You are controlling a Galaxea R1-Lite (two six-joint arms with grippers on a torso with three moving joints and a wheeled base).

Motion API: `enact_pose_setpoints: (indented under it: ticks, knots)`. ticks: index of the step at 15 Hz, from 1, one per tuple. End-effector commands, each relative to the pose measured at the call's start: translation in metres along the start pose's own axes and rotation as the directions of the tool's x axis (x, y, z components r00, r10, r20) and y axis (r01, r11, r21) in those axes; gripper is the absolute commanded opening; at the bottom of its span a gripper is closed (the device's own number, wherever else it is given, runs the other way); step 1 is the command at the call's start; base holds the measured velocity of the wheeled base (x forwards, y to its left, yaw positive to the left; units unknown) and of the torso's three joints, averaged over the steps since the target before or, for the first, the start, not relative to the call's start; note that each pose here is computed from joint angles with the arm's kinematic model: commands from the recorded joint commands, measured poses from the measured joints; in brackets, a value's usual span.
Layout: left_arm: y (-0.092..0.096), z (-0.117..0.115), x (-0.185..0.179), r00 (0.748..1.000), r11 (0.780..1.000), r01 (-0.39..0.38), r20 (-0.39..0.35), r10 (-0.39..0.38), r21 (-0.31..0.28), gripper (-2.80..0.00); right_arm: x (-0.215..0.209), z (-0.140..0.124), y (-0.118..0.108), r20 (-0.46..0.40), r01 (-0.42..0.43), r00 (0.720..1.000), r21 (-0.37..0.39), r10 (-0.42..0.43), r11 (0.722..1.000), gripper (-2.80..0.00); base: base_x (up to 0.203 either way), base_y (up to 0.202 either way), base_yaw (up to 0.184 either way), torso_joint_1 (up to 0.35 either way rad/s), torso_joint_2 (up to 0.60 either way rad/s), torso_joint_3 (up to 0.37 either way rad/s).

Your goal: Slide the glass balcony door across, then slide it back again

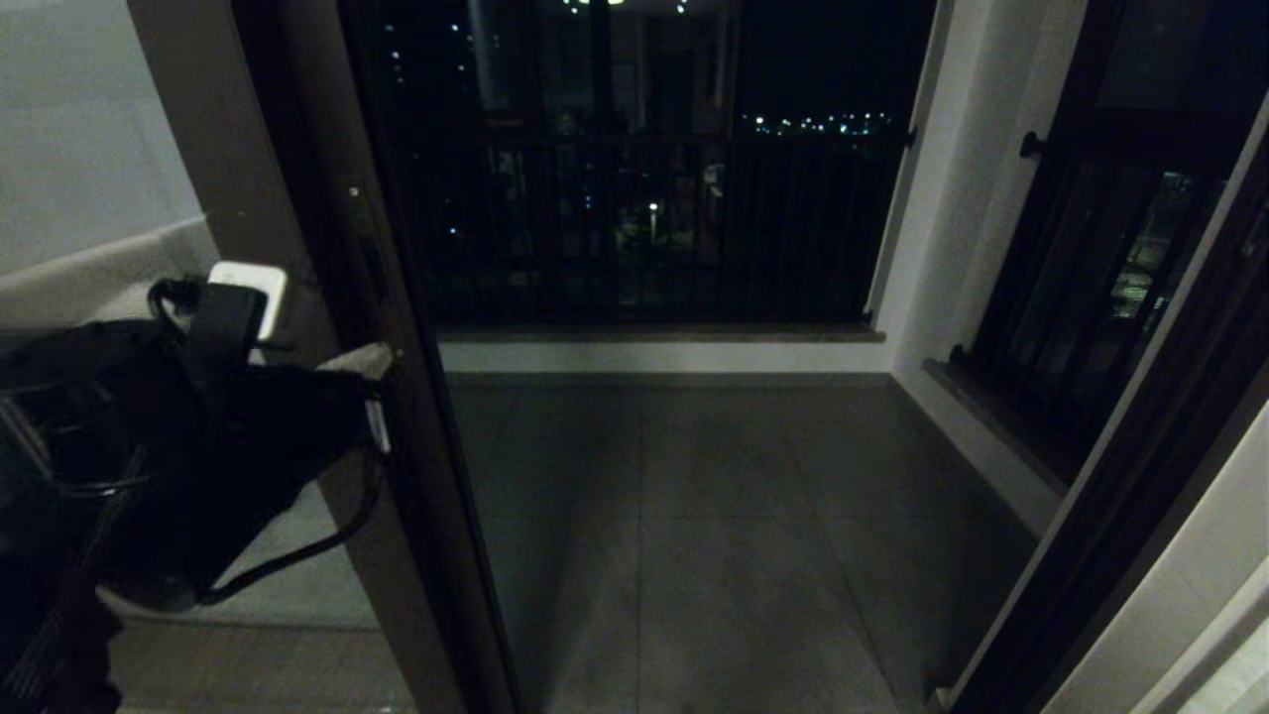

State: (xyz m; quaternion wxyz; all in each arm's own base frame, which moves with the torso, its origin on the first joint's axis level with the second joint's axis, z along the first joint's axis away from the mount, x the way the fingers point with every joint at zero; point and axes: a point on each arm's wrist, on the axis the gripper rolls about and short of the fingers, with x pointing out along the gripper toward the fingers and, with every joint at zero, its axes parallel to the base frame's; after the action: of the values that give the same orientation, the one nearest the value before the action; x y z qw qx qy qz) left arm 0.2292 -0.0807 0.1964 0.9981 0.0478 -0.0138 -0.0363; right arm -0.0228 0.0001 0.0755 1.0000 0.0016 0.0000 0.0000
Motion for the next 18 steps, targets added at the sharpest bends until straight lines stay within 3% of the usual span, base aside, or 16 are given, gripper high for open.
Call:
enact_pose_setpoints:
  ticks: [1,3,5,7,10,13,15,16,18]
  knots:
    - [0.024,-0.009,-0.036,0.996,0.996,-0.088,-0.016,0.088,0.004,-2.8,0.0,0.0,0.0,-0.002,0.0,1.0,0.0,0.0,1.0,-2.8,0.0,0.0,0.0,0.0,0.0,0.0]
    - [0.053,-0.015,-0.055,0.973,0.973,-0.229,-0.02,0.229,-0.012,-2.8,0.0,0.0,0.0,-0.002,0.0,1.0,0.0,0.0,1.0,-2.8,0.0,0.0,0.0,0.0,0.0,0.0]
    - [0.061,-0.013,-0.081,0.962,0.96,-0.271,0.02,0.272,-0.065,-2.8,0.0,0.0,0.0,-0.002,0.0,1.0,0.0,0.0,1.0,-2.8,0.0,0.0,0.0,0.0,0.0,0.0]
    - [0.064,-0.01,-0.109,0.957,0.958,-0.272,0.074,0.279,-0.095,-2.8,0.0,0.0,0.0,-0.002,0.0,1.0,0.0,0.0,1.0,-2.8,0.0,0.0,0.0,0.0,0.0,0.0]
    - [0.065,-0.004,-0.156,0.963,0.972,-0.206,0.155,0.222,-0.116,-2.8,0.0,0.0,0.0,-0.002,0.0,1.0,0.0,0.0,1.0,-2.8,0.0,0.0,0.0,0.0,0.0,0.0]
    - [0.067,-0.007,-0.212,0.975,0.981,-0.17,0.125,0.182,-0.098,-2.8,0.0,0.0,0.0,-0.002,0.0,1.0,0.0,0.0,1.0,-2.8,0.0,0.0,0.0,0.0,0.0,0.0]
    - [0.068,-0.015,-0.247,0.985,0.982,-0.171,-0.005,0.172,-0.078,-2.8,0.0,0.0,0.0,-0.002,0.0,1.0,0.0,0.0,1.0,-2.8,0.0,0.0,0.0,0.0,0.0,0.0]
    - [0.07,-0.013,-0.256,0.979,0.976,-0.202,-0.029,0.2,-0.083,-2.8,0.0,0.0,0.0,-0.002,0.0,1.0,0.0,0.0,1.0,-2.8,0.0,0.0,0.0,0.0,0.0,0.0]
    - [0.075,0.003,-0.265,0.933,0.928,-0.357,0.013,0.36,-0.102,-2.8,0.0,0.0,0.0,-0.002,0.0,1.0,0.0,0.0,1.0,-2.8,0.0,0.0,0.0,0.0,0.0,0.0]
